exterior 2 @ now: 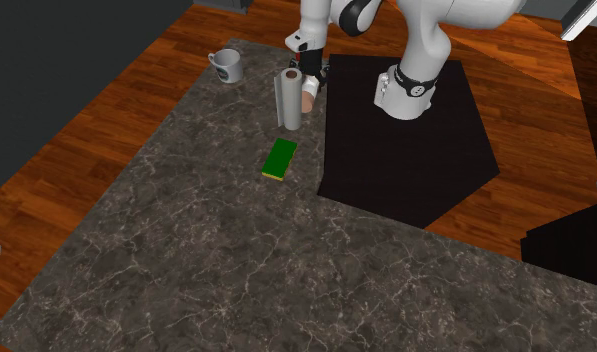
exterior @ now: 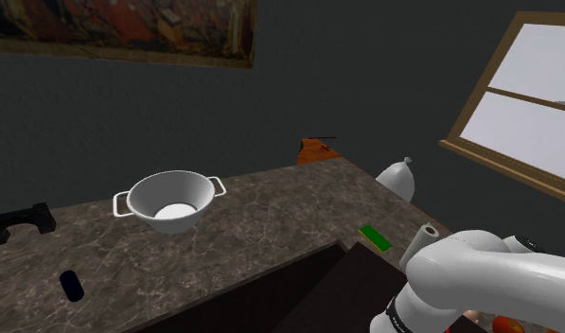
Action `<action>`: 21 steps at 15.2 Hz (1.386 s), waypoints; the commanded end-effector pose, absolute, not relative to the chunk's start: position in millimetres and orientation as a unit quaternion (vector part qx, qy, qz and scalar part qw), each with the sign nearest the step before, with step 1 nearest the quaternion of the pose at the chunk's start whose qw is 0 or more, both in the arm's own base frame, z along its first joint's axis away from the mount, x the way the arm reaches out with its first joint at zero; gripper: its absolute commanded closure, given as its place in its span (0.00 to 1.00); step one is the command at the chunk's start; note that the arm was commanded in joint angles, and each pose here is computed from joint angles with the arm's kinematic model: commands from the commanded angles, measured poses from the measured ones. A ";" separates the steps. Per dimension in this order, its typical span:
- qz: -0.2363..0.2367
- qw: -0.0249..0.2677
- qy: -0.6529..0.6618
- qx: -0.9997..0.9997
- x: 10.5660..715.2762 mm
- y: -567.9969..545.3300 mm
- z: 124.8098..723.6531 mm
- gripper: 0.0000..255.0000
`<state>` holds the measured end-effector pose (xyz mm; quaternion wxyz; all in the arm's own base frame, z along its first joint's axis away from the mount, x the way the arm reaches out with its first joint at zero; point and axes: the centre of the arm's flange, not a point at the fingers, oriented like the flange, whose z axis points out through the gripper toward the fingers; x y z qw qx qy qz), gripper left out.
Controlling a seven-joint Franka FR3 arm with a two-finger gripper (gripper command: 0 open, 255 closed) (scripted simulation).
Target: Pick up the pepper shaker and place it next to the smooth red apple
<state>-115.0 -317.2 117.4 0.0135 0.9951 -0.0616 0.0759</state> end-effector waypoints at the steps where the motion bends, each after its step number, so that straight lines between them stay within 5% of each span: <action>1: 0.076 0.013 -0.062 0.995 -115.3 -316.6 116.2 1.00; 21: 0.076 0.013 -0.062 0.995 -115.0 -316.2 216.6 1.00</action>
